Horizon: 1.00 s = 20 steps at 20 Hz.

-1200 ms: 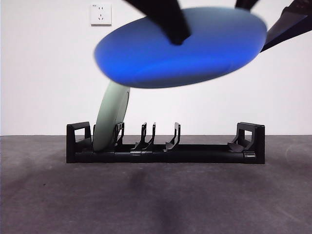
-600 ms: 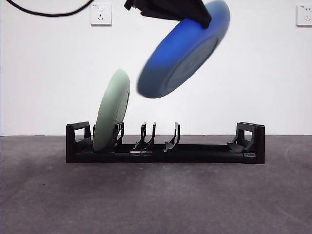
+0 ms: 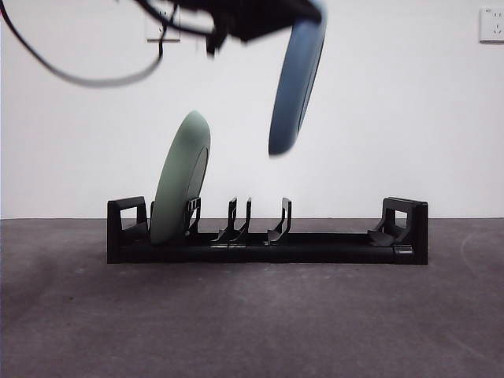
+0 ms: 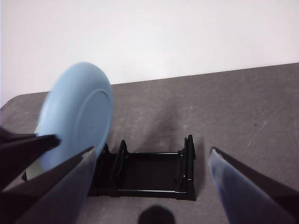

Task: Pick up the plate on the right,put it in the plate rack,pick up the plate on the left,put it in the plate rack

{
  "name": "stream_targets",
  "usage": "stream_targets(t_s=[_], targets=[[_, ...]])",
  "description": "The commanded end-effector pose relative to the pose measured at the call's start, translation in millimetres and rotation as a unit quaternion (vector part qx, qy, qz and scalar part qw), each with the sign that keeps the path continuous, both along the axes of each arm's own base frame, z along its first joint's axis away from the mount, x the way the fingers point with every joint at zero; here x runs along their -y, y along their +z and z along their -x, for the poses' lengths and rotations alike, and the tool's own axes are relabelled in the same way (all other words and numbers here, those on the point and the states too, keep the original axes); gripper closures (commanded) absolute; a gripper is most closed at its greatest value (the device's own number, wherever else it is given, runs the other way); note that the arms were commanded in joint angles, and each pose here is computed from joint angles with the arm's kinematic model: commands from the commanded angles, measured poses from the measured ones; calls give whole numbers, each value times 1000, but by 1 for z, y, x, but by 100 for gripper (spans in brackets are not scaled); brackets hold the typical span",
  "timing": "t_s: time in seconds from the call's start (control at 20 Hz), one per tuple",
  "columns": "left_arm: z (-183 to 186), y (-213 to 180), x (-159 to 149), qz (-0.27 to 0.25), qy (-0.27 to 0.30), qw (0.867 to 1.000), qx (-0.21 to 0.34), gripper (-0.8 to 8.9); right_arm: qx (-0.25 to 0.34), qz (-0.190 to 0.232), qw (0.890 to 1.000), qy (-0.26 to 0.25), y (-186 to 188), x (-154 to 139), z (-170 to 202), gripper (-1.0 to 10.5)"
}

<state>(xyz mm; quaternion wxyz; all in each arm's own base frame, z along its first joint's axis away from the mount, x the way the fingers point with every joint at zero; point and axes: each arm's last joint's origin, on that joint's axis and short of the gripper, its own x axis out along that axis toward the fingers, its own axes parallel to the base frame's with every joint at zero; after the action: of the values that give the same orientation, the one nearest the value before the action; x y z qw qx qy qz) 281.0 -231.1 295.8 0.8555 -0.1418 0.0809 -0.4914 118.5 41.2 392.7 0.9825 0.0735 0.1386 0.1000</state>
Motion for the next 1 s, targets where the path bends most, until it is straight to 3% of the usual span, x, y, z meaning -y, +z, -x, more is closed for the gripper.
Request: stream_targets(t_s=[0.05, 0.35, 1.0], targets=[[-12, -9, -2, 43, 8, 998, -39, 823, 3, 9, 1000, -1, 0, 0, -1, 541], [-29, -22, -7, 79, 45, 994, -57, 823, -5, 25, 999, -21, -2, -2, -8, 541], [-41, -41, -9, 59, 78, 992, -78, 823, -30, 35, 999, -19, -10, -10, -30, 541]])
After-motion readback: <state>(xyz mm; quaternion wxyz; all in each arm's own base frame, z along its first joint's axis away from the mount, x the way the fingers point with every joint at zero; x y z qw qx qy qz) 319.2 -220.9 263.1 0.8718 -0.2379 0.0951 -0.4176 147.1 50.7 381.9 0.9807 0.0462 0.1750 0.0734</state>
